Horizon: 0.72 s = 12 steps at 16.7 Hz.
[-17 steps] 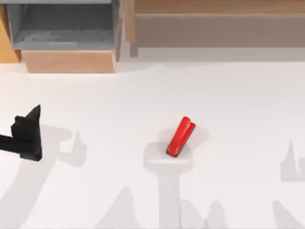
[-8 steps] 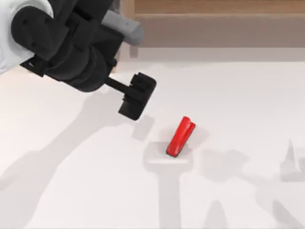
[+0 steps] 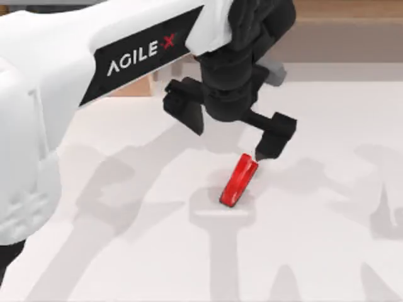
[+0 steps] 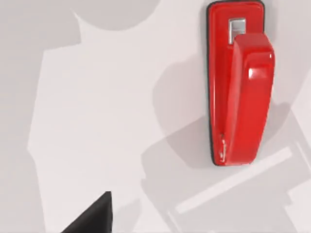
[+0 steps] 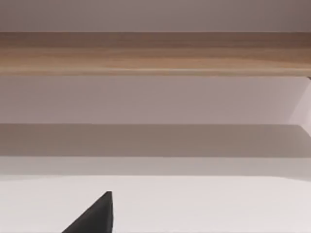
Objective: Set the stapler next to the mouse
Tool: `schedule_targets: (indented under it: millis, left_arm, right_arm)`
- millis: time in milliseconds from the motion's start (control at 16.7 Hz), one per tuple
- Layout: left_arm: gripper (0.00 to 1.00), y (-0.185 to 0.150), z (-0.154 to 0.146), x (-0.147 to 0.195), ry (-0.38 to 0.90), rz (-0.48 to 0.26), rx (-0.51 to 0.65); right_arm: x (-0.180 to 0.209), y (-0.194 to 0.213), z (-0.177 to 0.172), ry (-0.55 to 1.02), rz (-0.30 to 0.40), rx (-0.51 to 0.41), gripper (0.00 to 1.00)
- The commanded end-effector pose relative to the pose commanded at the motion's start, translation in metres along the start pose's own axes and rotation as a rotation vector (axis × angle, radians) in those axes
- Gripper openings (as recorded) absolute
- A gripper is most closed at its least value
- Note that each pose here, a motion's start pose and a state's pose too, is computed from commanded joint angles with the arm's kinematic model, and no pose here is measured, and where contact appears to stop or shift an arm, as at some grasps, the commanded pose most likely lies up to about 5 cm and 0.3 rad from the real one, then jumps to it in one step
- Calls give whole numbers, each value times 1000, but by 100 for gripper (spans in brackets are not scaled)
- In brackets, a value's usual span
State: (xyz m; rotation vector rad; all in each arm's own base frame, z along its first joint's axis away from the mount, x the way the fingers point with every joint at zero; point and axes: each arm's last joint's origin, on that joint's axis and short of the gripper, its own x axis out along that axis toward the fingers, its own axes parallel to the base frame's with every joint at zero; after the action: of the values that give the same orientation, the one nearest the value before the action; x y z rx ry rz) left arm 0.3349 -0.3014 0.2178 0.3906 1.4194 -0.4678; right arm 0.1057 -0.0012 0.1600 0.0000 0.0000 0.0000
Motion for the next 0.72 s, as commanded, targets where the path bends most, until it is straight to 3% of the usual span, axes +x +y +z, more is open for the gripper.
schedule_targets:
  millis: [300, 720]
  left_arm:
    - [100, -14, 25, 48, 103, 21, -56]
    - [100, -12, 28, 54, 116, 25, -69]
  right_arm:
    - [0, 0, 0, 0, 0, 0, 100]
    - [0, 0, 0, 0, 0, 0, 100]
